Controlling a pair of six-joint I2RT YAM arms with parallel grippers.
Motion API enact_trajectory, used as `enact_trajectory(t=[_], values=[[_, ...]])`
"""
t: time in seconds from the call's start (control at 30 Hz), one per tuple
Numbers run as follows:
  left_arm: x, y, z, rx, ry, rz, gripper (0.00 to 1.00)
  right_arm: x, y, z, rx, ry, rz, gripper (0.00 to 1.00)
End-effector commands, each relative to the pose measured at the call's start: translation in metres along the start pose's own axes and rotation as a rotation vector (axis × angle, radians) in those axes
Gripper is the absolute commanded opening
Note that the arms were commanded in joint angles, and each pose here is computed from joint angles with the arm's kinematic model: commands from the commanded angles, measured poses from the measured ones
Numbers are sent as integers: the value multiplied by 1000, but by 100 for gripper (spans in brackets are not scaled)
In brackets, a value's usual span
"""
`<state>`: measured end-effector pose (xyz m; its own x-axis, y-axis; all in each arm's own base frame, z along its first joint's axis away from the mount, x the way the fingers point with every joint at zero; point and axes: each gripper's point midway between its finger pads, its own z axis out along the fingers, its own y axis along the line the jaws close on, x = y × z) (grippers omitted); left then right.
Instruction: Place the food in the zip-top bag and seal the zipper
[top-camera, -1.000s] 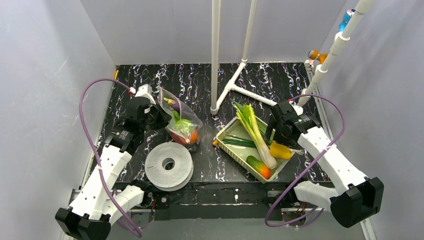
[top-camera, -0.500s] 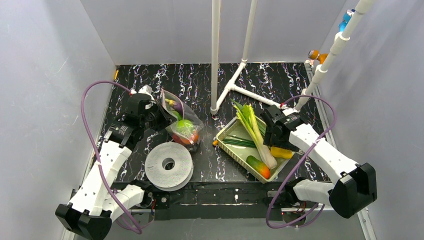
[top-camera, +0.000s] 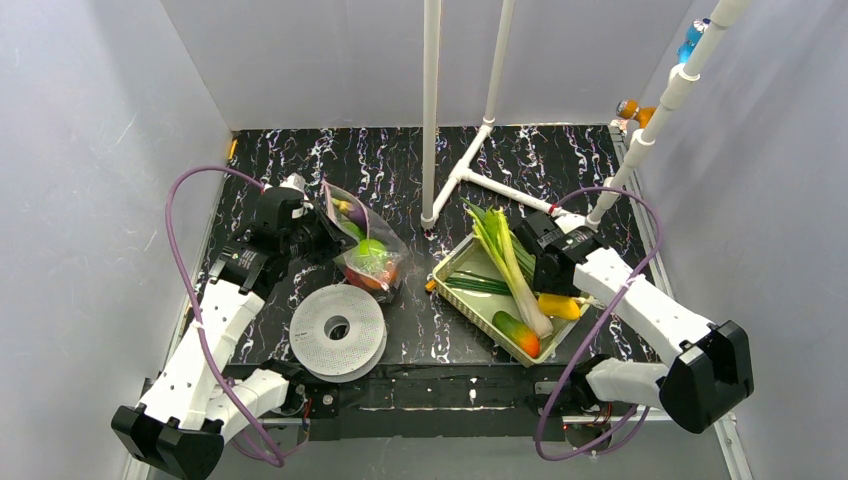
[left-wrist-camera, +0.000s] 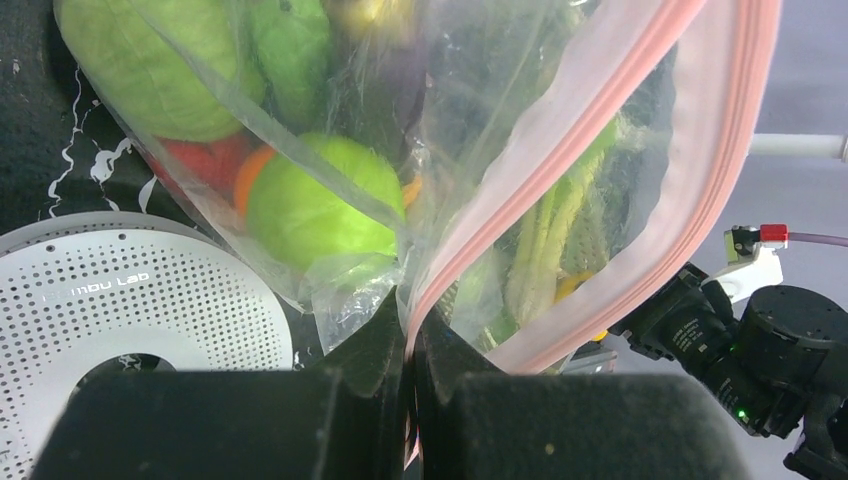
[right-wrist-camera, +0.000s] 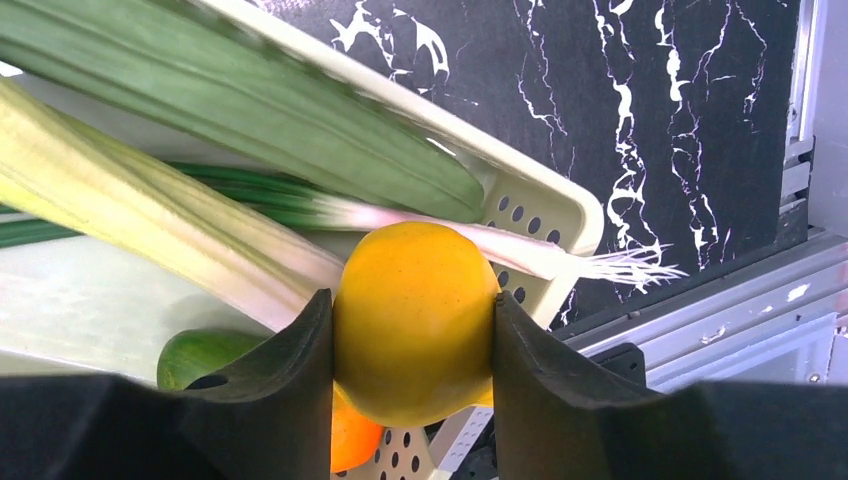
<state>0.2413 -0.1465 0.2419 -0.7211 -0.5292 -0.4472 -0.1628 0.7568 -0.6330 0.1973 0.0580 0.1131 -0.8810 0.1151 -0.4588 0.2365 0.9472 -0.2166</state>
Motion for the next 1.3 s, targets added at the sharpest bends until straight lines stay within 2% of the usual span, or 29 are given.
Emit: enact_trajectory(t=[0.0, 0.13, 0.23, 0.43, 0.67, 0.83, 1.0, 1.17, 1.27], values=[[7, 1, -8, 0, 25, 0, 0, -13, 1, -17, -26, -77, -2, 31], [6, 2, -9, -9, 21, 14, 0, -35, 8, -44, -80, -181, 7, 11], [6, 2, -8, -9, 26, 14, 0, -53, 25, -64, -188, -256, -2, 2], [8, 1, -7, -6, 40, 8, 0, -88, 97, -137, -635, -396, -20, 1], [6, 0, -13, 2, 17, -4, 0, -101, 189, -277, -1223, -512, -88, 1], [-5, -10, -23, 32, -34, 0, 0, -105, 228, -352, -1526, -474, -90, 1], [-12, -13, -27, 33, -61, 20, 0, -117, 258, -381, -1632, -407, -56, 1], [-15, -11, -27, 35, -83, 35, 0, -127, 281, -384, -1644, -369, -3, 1], [-16, -11, -29, 32, -90, 50, 0, -130, 294, -378, -1591, -339, 21, 1]])
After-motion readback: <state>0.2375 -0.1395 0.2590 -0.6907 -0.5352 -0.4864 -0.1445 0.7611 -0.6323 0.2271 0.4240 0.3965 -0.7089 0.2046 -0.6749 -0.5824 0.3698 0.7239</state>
